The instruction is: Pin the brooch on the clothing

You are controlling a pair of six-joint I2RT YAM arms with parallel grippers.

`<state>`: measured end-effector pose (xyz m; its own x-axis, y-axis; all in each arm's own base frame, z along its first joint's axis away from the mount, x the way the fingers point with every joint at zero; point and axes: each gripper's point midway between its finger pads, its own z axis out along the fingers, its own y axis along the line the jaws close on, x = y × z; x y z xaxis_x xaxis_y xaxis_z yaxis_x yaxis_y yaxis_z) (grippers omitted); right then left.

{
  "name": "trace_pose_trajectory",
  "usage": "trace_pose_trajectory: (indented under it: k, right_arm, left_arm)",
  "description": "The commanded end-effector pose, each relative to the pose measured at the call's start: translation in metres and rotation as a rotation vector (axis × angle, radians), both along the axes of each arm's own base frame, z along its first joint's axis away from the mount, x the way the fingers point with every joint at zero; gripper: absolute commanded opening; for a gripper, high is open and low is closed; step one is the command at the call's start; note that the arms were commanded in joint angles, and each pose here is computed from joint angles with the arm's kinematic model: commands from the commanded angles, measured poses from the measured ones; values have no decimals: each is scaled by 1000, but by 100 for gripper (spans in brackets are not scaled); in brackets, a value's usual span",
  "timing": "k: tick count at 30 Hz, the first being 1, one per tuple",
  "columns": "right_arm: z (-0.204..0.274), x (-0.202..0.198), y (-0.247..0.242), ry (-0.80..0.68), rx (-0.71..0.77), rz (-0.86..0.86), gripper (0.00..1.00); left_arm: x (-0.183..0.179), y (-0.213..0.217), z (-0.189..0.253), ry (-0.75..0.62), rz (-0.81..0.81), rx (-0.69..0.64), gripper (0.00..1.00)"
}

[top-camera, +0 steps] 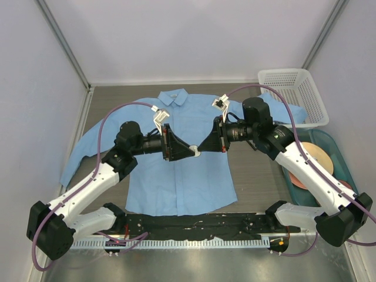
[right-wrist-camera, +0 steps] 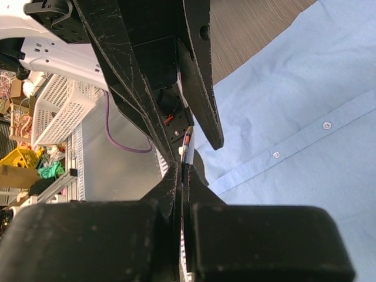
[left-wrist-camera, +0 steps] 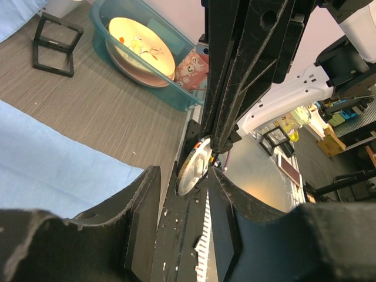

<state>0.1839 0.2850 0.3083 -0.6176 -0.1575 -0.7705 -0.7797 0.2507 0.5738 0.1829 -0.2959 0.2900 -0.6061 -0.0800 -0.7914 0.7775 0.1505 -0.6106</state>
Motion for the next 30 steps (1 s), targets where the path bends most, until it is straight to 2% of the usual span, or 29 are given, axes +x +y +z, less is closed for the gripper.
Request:
trace_pose_trajectory:
  k: [1, 12, 30]
  right_arm:
    - [12, 0, 0, -55, 26, -6, 1]
    - [12, 0, 2, -56, 23, -7, 1]
    - [11, -1, -2, -84, 4, -22, 1]
  left_arm:
    - [1, -2, 22, -66, -7, -52, 43]
    - [7, -4, 24, -57, 19, -58, 43]
    - [9, -1, 9, 1, 44, -29, 30]
